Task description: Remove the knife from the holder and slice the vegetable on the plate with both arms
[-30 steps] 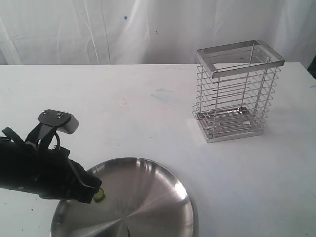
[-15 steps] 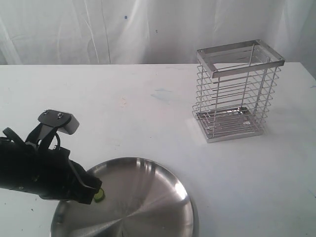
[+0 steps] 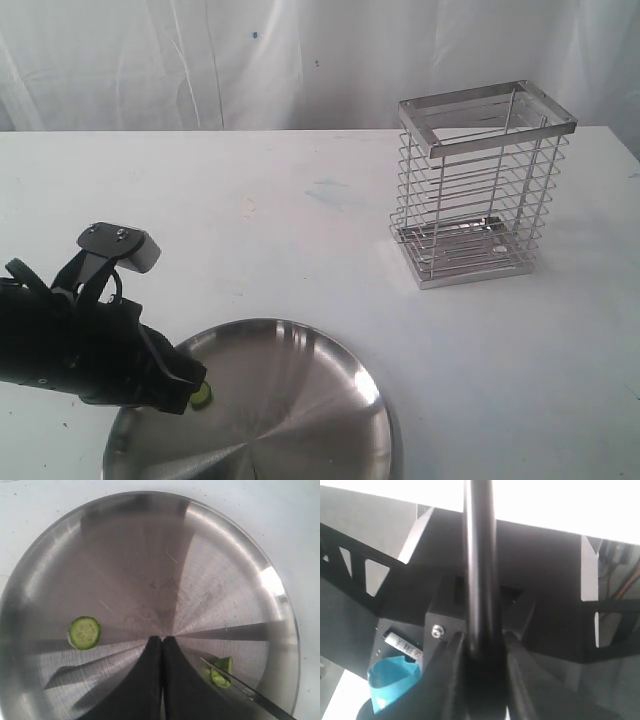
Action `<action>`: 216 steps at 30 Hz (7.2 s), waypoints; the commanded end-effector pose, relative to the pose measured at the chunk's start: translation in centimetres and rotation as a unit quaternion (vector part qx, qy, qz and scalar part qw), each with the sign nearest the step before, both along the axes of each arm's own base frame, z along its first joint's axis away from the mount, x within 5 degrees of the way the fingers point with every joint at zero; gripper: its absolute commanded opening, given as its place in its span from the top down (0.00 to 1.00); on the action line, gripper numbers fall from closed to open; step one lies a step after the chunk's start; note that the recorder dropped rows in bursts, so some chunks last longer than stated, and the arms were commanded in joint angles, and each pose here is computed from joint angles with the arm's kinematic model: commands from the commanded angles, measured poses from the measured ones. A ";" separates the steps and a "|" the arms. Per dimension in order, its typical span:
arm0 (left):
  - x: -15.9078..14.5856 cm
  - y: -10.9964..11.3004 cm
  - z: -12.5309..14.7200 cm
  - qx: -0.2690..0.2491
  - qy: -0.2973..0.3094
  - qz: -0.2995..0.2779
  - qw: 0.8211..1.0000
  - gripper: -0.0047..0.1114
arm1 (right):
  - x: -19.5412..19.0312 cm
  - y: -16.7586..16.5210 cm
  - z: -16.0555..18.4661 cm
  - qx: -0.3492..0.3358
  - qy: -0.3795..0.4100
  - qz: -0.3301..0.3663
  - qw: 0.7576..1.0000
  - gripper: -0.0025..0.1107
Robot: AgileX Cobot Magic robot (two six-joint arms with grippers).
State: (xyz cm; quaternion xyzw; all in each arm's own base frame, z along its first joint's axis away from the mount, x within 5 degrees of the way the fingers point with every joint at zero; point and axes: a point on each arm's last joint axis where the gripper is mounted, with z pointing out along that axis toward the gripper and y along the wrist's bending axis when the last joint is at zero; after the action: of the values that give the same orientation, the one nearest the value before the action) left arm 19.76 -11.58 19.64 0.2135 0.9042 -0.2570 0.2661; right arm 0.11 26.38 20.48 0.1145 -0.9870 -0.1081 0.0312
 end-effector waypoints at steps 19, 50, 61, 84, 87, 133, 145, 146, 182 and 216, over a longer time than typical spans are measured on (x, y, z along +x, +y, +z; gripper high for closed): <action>-0.3 -0.2 0.2 -0.010 0.007 -0.005 1.000 0.96 | 0.5 0.0 -0.2 0.000 -0.029 -0.007 1.000 0.98; -0.3 -0.2 0.2 -0.013 0.009 -0.003 1.000 0.96 | 0.5 0.4 -1.4 0.012 -0.026 -0.001 1.000 0.98; -0.3 -0.2 0.2 -0.014 0.009 -0.004 1.000 0.96 | 0.3 0.4 -1.9 -0.005 -0.016 -0.005 1.000 0.98; -4.7 -3.8 -1.8 -0.151 0.102 -0.174 0.968 0.96 | 0.4 0.4 -2.0 -0.007 -0.022 -0.001 1.000 0.98; -5.1 -4.1 -2.4 -0.151 0.110 -0.184 0.965 0.96 | 0.4 0.4 -1.9 -0.005 -0.022 -0.001 1.000 0.98; -4.0 -5.1 -6.0 -0.180 0.178 -0.155 0.955 0.96 | 0.3 -0.1 -4.1 -0.016 -0.016 -0.009 1.000 0.98; -3.3 -5.1 -8.5 -0.161 0.203 -0.117 0.959 0.96 | 0.3 0.0 -4.1 -0.013 -0.016 -0.009 1.000 0.98; -3.3 -5.1 -8.5 -0.159 0.203 -0.116 0.959 0.96 | 0.3 0.1 -4.1 -0.009 -0.017 -0.010 1.000 0.98; 1.4 -2.4 -3.2 -0.165 0.108 -0.033 0.980 0.96 | 0.0 -1.0 -2.7 -0.021 -0.002 0.000 1.000 0.98; 3.5 0.2 -1.3 -0.222 0.036 0.041 0.974 0.96 | 4.7 -2.1 2.1 -0.026 -0.041 -0.016 0.999 0.98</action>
State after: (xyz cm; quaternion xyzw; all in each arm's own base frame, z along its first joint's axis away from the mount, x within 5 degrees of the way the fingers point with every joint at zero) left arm 23.34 -11.24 17.84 0.0946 0.8531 -0.4300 0.2801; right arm 5.91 24.20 21.70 0.1193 -0.9911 -0.0582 -0.0109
